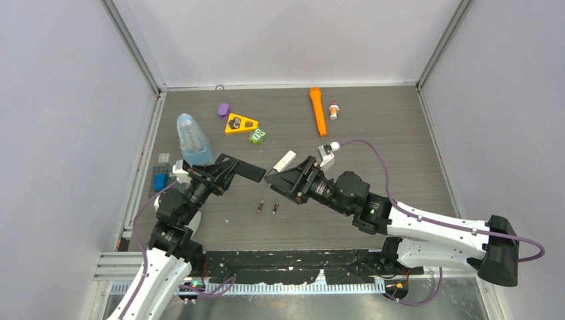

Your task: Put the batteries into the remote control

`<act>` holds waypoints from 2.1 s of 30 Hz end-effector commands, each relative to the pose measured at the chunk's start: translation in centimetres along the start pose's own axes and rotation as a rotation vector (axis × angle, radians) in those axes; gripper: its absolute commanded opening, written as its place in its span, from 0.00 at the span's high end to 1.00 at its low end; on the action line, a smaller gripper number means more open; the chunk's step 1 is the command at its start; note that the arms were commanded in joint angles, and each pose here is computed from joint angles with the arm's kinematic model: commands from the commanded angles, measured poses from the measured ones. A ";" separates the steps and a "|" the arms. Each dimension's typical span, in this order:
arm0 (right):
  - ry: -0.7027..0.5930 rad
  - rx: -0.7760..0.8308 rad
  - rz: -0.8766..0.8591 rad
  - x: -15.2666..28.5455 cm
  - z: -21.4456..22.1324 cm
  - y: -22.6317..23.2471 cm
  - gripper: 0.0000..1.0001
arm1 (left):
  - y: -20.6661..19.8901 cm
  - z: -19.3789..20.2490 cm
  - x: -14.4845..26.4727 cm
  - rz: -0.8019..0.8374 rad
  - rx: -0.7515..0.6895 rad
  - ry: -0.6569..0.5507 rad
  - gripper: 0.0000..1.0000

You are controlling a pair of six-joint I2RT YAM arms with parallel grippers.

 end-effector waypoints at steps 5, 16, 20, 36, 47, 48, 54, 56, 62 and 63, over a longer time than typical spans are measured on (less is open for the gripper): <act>0.057 0.068 0.139 -1.2 -0.1 -0.1 0.19 | -1.9 1.4 0.5 0.032 -0.156 0.020 1.00; 0.065 0.036 0.147 -4.3 0.7 -1.1 0.27 | -1.1 1.8 0.9 -0.029 -0.208 0.060 1.00; 0.049 0.006 0.167 -4.5 0.7 -2.0 0.36 | -1.2 2.0 1.1 -0.017 -0.225 0.065 1.00; 0.024 -0.057 0.218 -3.2 1.3 -4.5 0.63 | -3.0 2.4 0.9 0.117 -0.229 0.075 1.00; 0.005 -0.041 0.179 -5.6 1.6 -4.1 0.71 | -3.8 3.6 1.6 0.166 -0.251 0.148 1.00; 0.005 -0.037 0.176 -5.8 1.6 -4.1 0.72 | -3.9 3.8 1.6 0.165 -0.252 0.159 1.00; 0.006 -0.036 0.184 -7.1 2.0 -4.4 0.78 | -4.0 4.6 1.6 0.142 -0.275 0.220 1.00; 0.007 -0.029 0.185 -7.5 2.0 -4.3 0.78 | -3.7 4.8 1.6 0.126 -0.288 0.244 1.00; 0.006 -0.005 0.200 -8.0 2.0 -4.8 0.78 | -3.5 5.7 2.2 0.123 -0.381 0.329 1.00; 0.011 0.002 0.207 -7.9 2.0 -4.9 0.76 | -3.3 5.8 2.3 0.120 -0.402 0.340 1.00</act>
Point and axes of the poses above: each gripper's point midway between its finger pads, its own x axis back along the fingers, its own y axis along the line the jaws close on, z = x × y, the point moved 6 cm from there along x, back along the fingers, and after that the axes turned 13 degrees about x, right-handed, at the moved point
